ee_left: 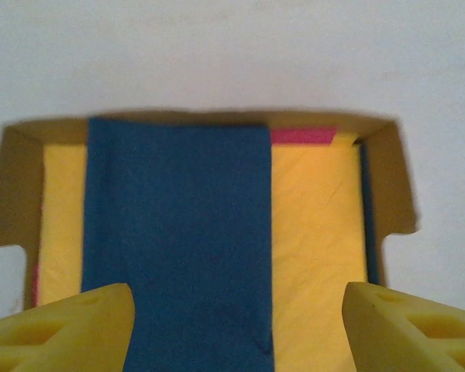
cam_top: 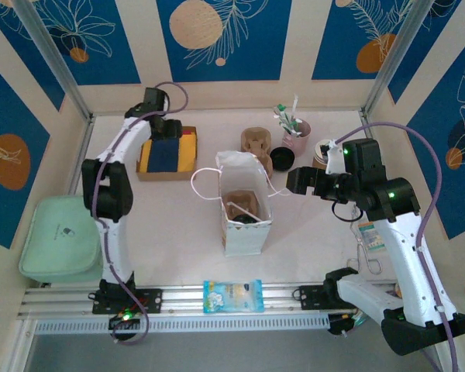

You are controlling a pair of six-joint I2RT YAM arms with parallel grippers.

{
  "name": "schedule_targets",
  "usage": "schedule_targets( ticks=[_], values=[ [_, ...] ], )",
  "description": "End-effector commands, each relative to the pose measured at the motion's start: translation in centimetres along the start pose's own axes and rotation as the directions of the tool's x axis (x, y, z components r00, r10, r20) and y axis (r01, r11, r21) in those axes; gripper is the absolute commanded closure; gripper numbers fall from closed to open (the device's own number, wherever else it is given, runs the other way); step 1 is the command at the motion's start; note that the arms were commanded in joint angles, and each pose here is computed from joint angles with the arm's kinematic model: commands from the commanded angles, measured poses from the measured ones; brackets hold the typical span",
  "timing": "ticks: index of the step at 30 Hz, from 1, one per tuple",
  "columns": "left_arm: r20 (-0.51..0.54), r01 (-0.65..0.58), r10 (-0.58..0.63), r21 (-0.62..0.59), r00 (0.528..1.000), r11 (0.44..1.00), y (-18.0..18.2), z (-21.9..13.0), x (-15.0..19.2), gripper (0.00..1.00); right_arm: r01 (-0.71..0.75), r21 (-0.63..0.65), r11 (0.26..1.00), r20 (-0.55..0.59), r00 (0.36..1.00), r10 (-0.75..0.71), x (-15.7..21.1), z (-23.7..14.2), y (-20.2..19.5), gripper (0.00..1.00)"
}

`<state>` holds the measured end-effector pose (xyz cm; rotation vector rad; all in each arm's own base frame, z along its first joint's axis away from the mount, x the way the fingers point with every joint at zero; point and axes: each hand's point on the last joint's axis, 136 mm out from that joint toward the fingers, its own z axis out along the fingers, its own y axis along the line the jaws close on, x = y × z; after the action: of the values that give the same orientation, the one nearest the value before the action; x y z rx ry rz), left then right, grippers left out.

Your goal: Pack the takeout coffee

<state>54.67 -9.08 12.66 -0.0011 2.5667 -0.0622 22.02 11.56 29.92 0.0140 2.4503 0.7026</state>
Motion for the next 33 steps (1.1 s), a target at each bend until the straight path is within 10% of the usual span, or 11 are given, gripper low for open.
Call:
schedule_targets(
  ticks=[1,21,33],
  values=[
    [-0.09,-0.08,0.073,-0.076,0.993,0.994,0.2,1.5,1.8,0.28,0.008,-0.008,1.0,0.003,1.0,-0.008,0.0,-0.4,0.4,0.03],
    [-0.183,-0.119,0.1,-0.098,0.978,0.988,-0.5,7.0,4.0,0.36,0.007,0.017,1.0,-0.016,1.0,-0.007,0.2,0.6,-0.5,0.03],
    [-0.152,-0.136,0.118,-0.11,0.981,0.985,-0.3,5.7,2.8,0.83,-0.001,0.012,1.0,-0.021,1.0,0.001,0.1,0.8,-0.5,0.03]
  ],
)
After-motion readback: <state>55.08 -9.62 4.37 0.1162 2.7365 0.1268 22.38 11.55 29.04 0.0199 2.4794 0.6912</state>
